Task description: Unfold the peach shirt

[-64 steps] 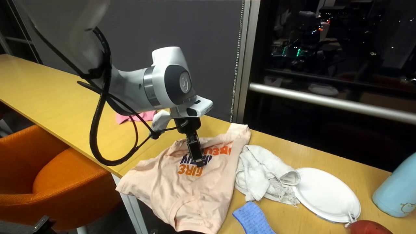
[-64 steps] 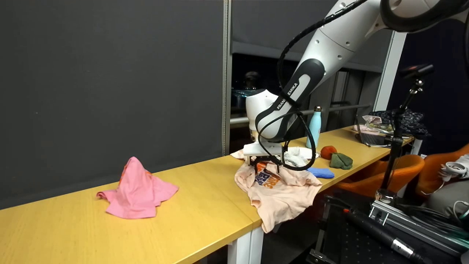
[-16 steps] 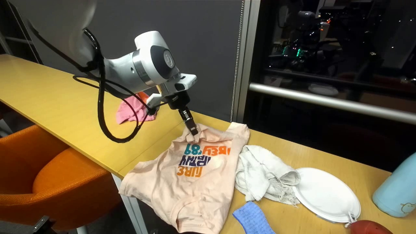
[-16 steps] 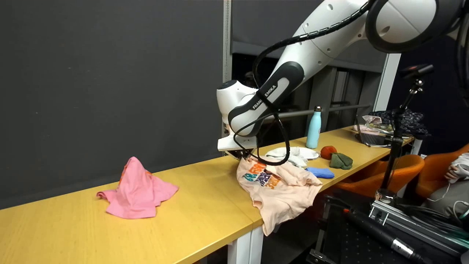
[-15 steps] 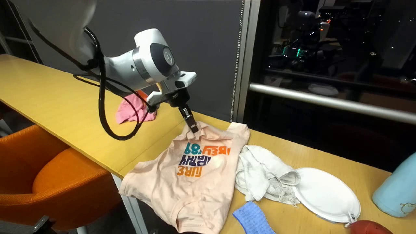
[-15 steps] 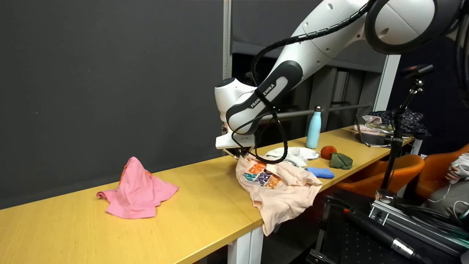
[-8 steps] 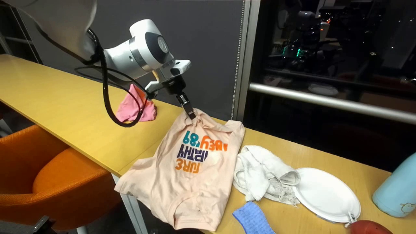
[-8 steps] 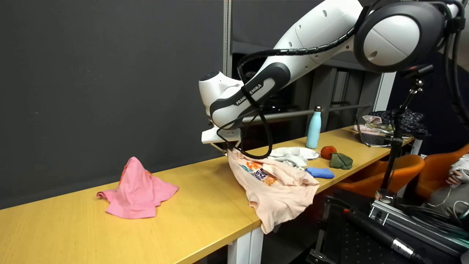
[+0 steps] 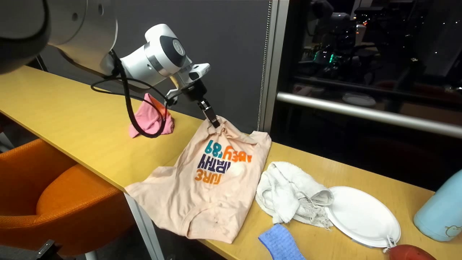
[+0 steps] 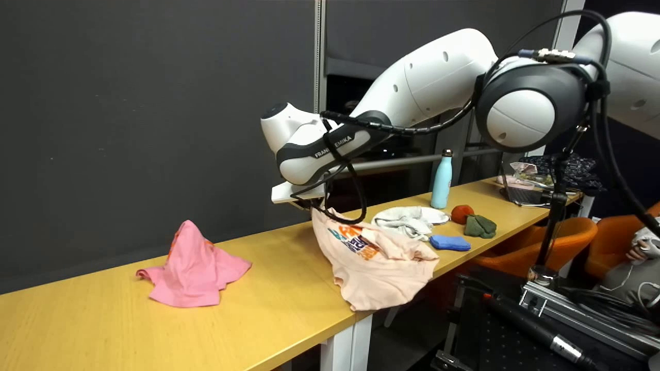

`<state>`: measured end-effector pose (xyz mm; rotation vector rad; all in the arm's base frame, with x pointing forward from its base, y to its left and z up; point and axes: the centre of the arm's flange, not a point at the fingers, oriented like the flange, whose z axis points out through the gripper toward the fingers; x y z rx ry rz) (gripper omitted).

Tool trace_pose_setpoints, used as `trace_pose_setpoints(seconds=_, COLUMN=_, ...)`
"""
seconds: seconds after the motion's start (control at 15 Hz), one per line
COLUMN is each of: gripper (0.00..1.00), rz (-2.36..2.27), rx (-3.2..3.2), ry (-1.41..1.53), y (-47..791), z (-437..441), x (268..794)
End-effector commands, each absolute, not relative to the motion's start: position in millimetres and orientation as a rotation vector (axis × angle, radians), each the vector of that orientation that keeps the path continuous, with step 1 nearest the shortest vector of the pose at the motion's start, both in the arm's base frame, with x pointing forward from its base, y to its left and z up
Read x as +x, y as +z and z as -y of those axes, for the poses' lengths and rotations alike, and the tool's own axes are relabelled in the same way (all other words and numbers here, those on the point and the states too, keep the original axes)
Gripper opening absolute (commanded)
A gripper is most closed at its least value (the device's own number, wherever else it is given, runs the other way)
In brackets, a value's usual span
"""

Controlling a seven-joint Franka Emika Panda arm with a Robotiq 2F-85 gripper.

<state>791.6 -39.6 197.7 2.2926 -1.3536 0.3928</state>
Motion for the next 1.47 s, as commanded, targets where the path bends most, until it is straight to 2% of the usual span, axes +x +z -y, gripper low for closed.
trace_pose_setpoints(seconds=0.0, gripper=0.48, rz=1.341, rx=2.273, ry=0.401, y=196, z=41, x=832)
trace_pose_setpoints(seconds=0.47, gripper=0.98, rz=1.368, rx=2.353, ry=0.491, y=256, z=35, x=774)
trace_pose_setpoints(seconds=0.8, gripper=1.0, rz=1.377, rx=2.406, ry=0.476, y=281, z=26, x=729)
trace_pose_setpoints(seconds=1.4, gripper=1.0, rz=1.494, rx=2.397, ry=0.219, y=259, z=55, x=663)
